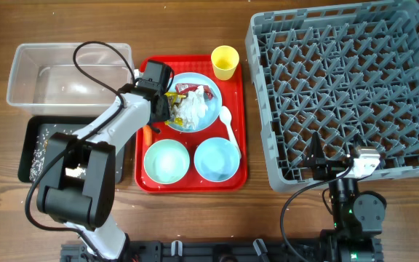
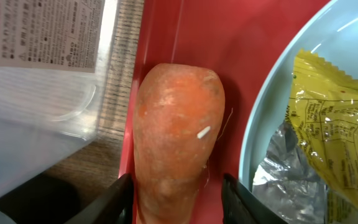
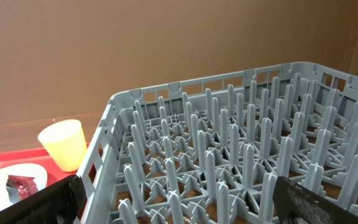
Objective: Sort waste into correct bins and load items into the dishwasher rack
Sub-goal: 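Reach the left gripper to the carrot and grasp it, then carry the carrot left and release it onto the black tray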
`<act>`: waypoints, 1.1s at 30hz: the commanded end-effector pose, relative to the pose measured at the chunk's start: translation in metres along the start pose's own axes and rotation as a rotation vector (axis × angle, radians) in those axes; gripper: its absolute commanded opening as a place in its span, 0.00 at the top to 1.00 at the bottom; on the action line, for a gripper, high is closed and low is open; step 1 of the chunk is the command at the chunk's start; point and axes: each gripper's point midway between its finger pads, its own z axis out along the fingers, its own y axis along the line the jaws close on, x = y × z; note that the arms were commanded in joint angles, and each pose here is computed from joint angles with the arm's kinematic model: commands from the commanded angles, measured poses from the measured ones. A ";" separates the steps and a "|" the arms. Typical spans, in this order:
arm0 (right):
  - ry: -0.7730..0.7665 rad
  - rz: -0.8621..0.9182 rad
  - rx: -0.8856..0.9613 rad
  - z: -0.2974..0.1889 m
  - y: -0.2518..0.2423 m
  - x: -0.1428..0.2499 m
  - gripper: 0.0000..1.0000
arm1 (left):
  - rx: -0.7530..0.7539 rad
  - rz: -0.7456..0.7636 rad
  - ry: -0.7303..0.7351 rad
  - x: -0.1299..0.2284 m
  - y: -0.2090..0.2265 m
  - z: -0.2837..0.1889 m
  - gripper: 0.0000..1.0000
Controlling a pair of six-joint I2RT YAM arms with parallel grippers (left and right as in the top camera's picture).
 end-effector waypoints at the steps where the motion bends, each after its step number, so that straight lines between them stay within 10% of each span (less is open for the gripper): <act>1: -0.004 0.009 -0.014 0.000 0.003 0.000 0.00 | -0.029 -0.002 0.003 0.004 0.004 0.006 0.55; 8: -0.004 0.009 -0.014 0.000 0.003 0.000 0.00 | -0.023 -0.006 -0.008 0.015 0.004 0.018 0.56; 15: -0.004 0.009 -0.014 0.000 0.003 0.000 0.00 | -0.027 -0.002 0.000 0.018 0.005 0.019 0.86; 33: -0.001 0.009 -0.013 0.000 0.002 0.001 0.00 | 0.111 -0.054 -0.148 -0.001 0.020 -0.094 0.88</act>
